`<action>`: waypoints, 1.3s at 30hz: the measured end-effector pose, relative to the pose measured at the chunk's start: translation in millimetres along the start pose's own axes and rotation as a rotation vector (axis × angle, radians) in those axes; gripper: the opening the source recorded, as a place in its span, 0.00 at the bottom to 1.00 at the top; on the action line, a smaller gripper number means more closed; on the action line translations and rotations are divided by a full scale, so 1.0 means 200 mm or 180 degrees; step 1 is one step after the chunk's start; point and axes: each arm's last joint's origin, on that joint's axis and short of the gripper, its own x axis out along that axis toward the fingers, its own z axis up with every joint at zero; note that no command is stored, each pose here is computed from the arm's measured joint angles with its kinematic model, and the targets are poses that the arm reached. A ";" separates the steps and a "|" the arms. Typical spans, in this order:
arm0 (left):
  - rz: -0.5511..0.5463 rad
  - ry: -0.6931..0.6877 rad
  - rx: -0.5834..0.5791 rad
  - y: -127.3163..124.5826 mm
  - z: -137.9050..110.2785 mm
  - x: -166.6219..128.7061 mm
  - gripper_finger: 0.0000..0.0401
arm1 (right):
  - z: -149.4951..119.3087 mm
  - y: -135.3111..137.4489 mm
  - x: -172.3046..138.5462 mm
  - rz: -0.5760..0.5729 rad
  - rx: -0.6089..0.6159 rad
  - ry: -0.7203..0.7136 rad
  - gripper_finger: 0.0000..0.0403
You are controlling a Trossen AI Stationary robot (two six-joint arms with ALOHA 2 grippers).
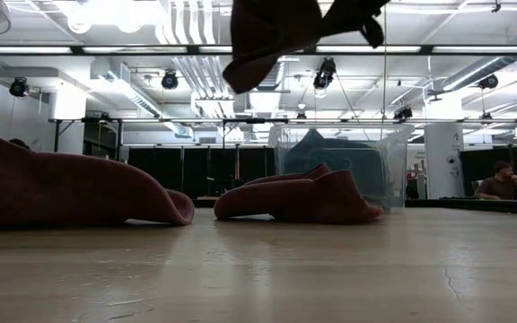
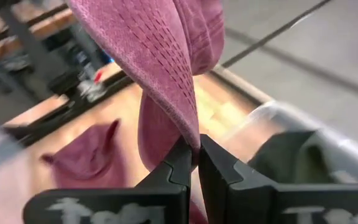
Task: Pick & Place hat
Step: Put the bottom red cap into the bottom transparent bin
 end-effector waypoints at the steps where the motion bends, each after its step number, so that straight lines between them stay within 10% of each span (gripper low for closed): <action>1: 0.0055 0.0092 0.0052 0.00 0.01 0.00 0.28 | -0.01 0.00 0.02 0.0067 0.0028 0.0082 0.03; 15: -0.0059 0.0935 0.0238 -0.02 0.05 0.12 0.28 | -0.15 0.02 0.32 0.0647 0.0390 0.1055 0.03; 39: 0.0071 0.1675 0.0746 -0.07 0.00 0.31 0.28 | -0.15 0.04 0.32 0.0921 0.0378 0.1093 0.03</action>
